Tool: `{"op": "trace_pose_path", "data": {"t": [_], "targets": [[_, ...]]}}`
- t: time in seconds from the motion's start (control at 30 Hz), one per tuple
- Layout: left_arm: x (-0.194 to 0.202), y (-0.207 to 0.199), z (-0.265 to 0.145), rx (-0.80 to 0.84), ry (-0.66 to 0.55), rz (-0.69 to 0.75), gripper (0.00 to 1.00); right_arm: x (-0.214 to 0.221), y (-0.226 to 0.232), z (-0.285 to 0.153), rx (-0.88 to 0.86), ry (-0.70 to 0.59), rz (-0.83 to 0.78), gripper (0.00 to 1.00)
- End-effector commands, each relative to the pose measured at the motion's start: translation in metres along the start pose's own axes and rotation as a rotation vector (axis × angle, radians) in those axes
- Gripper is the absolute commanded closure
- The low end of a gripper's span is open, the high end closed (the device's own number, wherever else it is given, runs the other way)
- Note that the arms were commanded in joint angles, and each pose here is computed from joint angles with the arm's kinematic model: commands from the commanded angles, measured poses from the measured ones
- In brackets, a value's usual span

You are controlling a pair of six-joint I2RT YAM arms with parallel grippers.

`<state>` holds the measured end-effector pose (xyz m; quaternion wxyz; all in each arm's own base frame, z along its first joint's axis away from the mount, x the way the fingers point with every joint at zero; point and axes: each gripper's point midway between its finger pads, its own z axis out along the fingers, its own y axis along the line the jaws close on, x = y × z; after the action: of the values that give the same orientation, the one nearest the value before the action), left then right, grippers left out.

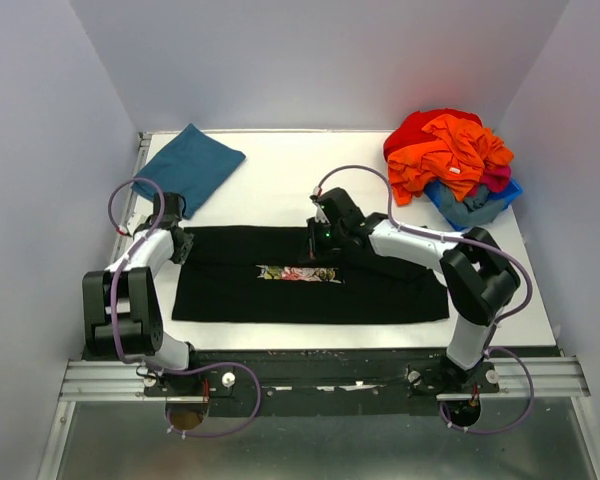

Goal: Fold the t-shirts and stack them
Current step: Fold the other side of the tshirt into a rectangle

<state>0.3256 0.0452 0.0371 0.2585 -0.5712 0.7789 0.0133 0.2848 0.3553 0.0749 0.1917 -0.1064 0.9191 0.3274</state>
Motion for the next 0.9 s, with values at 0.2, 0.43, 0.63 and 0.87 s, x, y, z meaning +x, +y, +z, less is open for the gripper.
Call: {"op": "trace_pose_path", "data": {"t": [0.2,0.43,0.63,0.87], "targets": [[0.004,0.027,-0.023,0.046,-0.026,-0.012,1.00,-0.009,-0.059,-0.019,0.159,-0.040,0.075,0.99],[0.014,0.060,0.002,0.001,-0.035,-0.048,1.00,-0.021,-0.100,-0.007,0.247,-0.014,0.185,0.99],[-0.005,0.048,0.001,0.015,-0.051,-0.031,0.81,-0.027,-0.125,-0.030,0.321,-0.045,0.216,0.98],[-0.022,0.017,-0.042,0.203,-0.144,-0.018,0.36,-0.041,-0.152,-0.092,0.433,-0.179,0.200,0.69]]}}
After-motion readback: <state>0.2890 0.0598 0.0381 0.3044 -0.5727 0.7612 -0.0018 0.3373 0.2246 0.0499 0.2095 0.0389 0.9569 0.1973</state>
